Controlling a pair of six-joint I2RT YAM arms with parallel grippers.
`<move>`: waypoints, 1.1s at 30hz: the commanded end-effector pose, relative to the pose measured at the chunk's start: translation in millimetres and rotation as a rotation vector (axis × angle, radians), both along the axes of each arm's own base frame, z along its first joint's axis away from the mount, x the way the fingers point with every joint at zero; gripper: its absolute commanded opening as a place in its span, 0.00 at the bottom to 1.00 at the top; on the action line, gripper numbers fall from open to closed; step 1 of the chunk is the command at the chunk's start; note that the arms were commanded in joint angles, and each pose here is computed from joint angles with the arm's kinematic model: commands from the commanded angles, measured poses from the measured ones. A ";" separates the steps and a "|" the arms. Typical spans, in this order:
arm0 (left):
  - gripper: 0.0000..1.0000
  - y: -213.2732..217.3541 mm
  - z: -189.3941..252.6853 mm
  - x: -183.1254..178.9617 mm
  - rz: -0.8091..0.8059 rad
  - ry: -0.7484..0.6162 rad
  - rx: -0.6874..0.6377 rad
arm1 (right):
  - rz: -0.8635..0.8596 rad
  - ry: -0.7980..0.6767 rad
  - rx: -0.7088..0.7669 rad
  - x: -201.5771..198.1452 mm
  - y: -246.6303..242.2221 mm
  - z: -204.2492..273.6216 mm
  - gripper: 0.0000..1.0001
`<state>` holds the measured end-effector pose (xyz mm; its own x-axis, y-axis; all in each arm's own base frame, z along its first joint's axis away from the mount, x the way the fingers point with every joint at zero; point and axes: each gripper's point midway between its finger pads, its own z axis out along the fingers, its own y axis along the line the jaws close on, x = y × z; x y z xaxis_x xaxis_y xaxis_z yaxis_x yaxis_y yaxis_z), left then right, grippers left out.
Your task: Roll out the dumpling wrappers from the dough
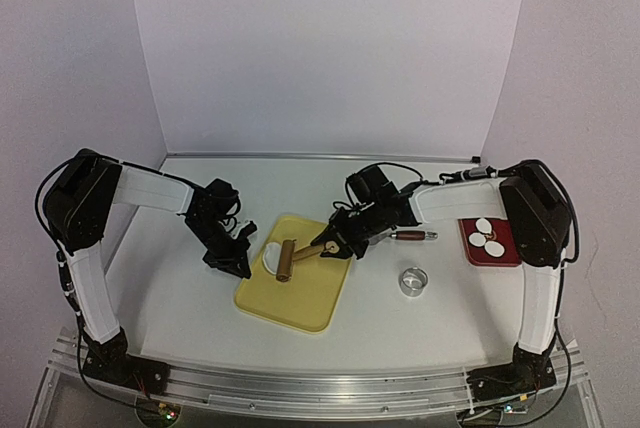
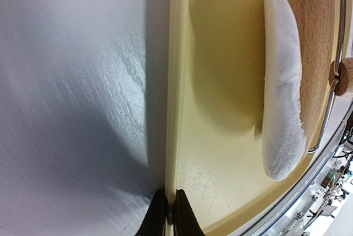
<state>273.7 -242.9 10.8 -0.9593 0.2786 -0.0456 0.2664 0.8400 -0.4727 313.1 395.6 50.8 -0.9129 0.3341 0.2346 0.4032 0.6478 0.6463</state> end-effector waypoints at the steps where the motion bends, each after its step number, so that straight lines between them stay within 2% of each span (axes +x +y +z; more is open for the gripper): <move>1: 0.00 36.8 -14.3 13.1 0.066 -0.040 0.134 | -0.063 0.465 -0.826 -118.6 -182.4 -133.0 0.00; 33: 0.00 38.8 -15.2 14.9 0.071 -0.039 0.129 | -0.074 0.481 -0.848 -125.7 -196.6 -129.8 0.00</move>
<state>273.8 -242.6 10.6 -0.9602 0.2756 -0.0451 0.2627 0.8366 -0.4807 311.4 385.0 49.9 -0.9095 0.3420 0.2364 0.4101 0.6446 0.6453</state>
